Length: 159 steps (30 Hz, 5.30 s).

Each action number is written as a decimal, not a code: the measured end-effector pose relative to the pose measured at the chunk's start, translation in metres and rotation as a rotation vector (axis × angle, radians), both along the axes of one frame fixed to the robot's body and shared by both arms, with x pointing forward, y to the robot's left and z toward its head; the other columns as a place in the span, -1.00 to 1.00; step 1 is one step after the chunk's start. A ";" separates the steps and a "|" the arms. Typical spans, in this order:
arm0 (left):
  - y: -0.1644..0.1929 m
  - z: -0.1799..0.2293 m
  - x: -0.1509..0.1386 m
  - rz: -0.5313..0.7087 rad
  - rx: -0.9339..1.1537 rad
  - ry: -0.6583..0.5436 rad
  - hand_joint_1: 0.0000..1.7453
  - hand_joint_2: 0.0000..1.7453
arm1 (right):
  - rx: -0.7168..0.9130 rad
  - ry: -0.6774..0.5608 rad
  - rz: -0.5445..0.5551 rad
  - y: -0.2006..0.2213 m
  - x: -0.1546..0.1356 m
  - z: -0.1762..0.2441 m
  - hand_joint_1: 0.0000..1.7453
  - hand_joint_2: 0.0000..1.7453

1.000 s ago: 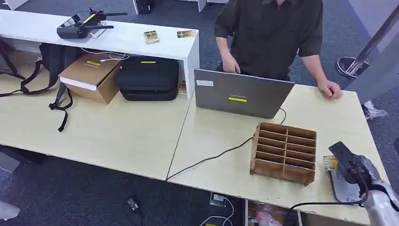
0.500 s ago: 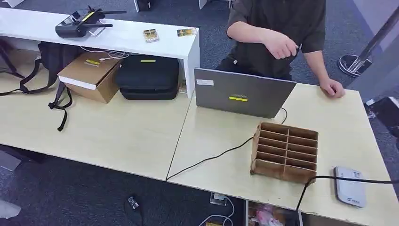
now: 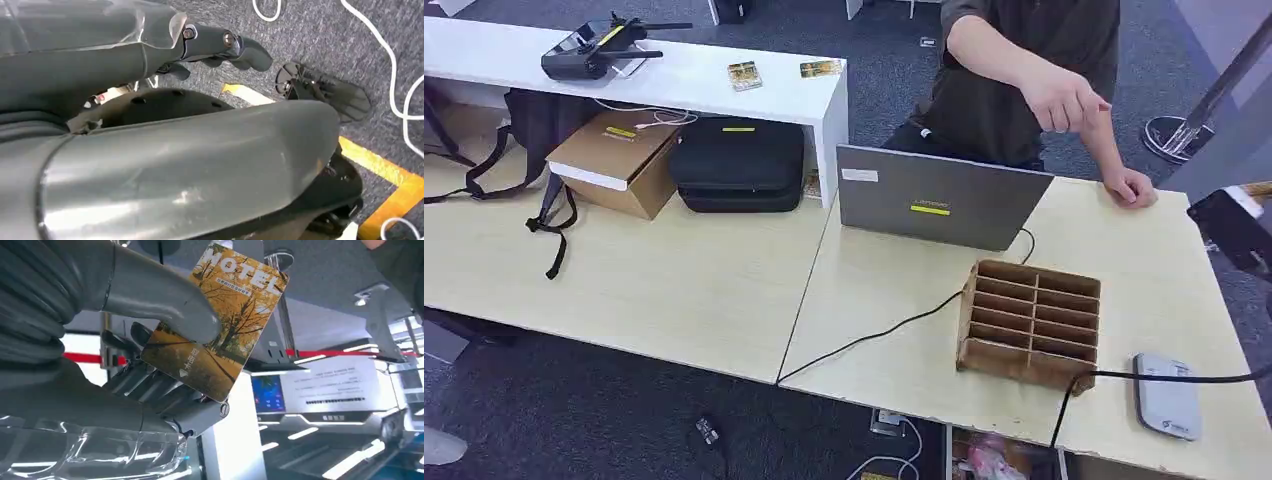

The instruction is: Pass the card to the sensor for recognition and then transmit it.

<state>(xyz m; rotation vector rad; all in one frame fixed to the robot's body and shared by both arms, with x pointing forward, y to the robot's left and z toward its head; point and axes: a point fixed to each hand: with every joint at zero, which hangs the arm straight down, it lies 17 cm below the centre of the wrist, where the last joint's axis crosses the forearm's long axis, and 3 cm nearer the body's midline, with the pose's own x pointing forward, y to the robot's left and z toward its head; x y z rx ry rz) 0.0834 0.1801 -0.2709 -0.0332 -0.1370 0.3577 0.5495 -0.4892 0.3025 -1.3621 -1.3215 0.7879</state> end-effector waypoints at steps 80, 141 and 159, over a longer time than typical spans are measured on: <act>-0.008 0.006 0.028 -0.043 -0.003 -0.046 -1.00 -1.00 | -0.101 0.218 0.187 0.129 0.099 -0.021 -1.00 1.00; -0.004 0.002 0.009 -0.010 -0.003 -0.015 -1.00 -1.00 | -0.118 0.281 0.019 -0.009 0.002 -0.075 -1.00 1.00; -0.001 0.001 0.008 -0.010 0.001 -0.013 -1.00 -1.00 | -0.105 0.355 -0.007 -0.032 -0.065 -0.125 -1.00 1.00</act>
